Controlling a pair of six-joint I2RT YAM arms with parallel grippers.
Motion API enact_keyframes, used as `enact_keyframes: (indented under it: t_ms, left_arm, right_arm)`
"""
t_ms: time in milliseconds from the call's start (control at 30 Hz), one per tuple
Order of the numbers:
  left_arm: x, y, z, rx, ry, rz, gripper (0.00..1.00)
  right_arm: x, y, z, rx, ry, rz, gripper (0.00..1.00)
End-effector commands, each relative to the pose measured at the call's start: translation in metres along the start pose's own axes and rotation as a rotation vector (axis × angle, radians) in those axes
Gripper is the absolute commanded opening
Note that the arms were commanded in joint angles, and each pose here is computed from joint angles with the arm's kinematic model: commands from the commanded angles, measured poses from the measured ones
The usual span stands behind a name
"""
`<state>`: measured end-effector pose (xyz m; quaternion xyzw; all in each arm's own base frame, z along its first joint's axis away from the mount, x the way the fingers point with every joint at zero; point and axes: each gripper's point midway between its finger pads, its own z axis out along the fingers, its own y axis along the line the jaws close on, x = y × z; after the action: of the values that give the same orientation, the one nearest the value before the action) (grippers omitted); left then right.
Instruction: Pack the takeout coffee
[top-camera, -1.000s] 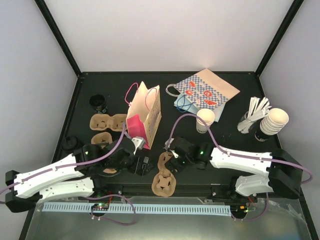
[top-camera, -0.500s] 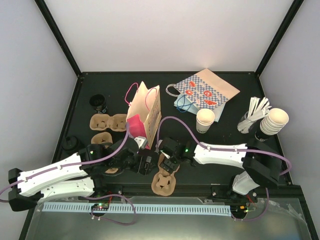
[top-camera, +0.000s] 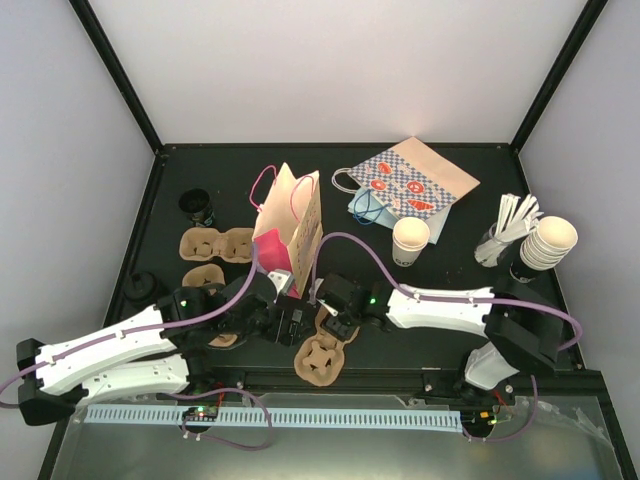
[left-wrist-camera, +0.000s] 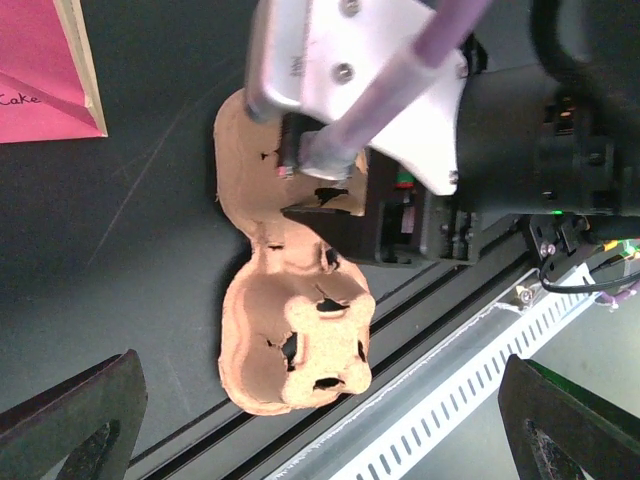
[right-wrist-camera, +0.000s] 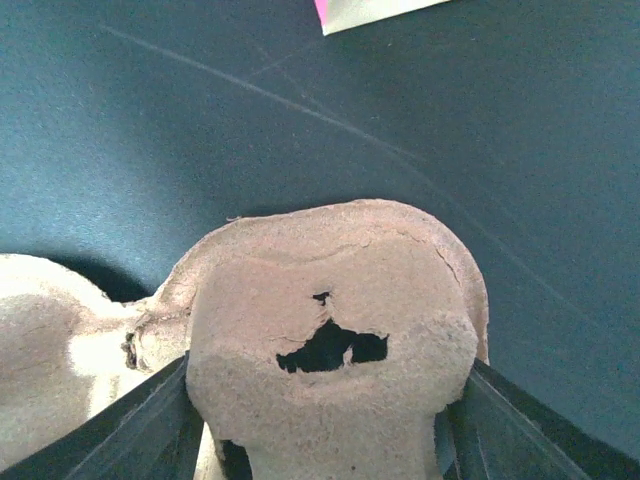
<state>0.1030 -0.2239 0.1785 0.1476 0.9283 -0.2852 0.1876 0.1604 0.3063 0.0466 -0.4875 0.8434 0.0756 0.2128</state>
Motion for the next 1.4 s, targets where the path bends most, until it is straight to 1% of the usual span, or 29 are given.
enact_keyframes:
  t_ms: [0,167,267,433,567,700,867,967,1067,1200,1367]
  left_arm:
    - [-0.01,-0.007,-0.006,0.022,-0.032,0.021,0.99]
    - [-0.015,-0.007,-0.012,0.02,-0.043,0.033,0.99]
    - [-0.018,-0.01,-0.013,0.037,-0.048,0.031,0.99]
    - [-0.021,-0.024,-0.013,0.15,-0.043,0.021,0.99]
    - [-0.031,-0.03,-0.023,0.233,-0.077,-0.01,0.99]
    - [-0.041,-0.036,-0.034,0.358,-0.126,-0.069,0.99]
    - [-0.05,-0.051,-0.048,0.543,-0.181,-0.117,0.98]
    - [-0.055,-0.055,-0.054,0.599,-0.21,-0.126,0.95]
    - [-0.061,-0.061,-0.061,0.638,-0.231,-0.12,0.9]
    - [-0.065,-0.063,-0.063,0.659,-0.243,-0.122,0.81]
    - [-0.068,-0.064,-0.067,0.684,-0.264,-0.122,0.74]
  right_arm:
    - [-0.012,-0.004,-0.018,0.011,-0.094,0.065,0.66]
    - [-0.005,-0.01,-0.026,0.025,-0.119,0.135,0.61]
    - [-0.004,-0.014,-0.034,0.027,-0.153,0.178,0.61]
    - [-0.003,-0.023,-0.048,0.02,-0.193,0.24,0.61]
    - [0.001,-0.035,-0.058,0.025,-0.218,0.31,0.6]
    - [-0.002,-0.055,-0.076,0.022,-0.298,0.429,0.6]
    - [-0.009,-0.084,-0.11,-0.003,-0.454,0.61,0.57]
    - [-0.022,-0.09,-0.136,-0.042,-0.564,0.671,0.55]
    - [-0.032,-0.093,-0.16,-0.064,-0.641,0.698,0.55]
    - [-0.042,-0.095,-0.18,-0.086,-0.69,0.722,0.55]
    - [-0.05,-0.091,-0.192,-0.129,-0.719,0.726,0.54]
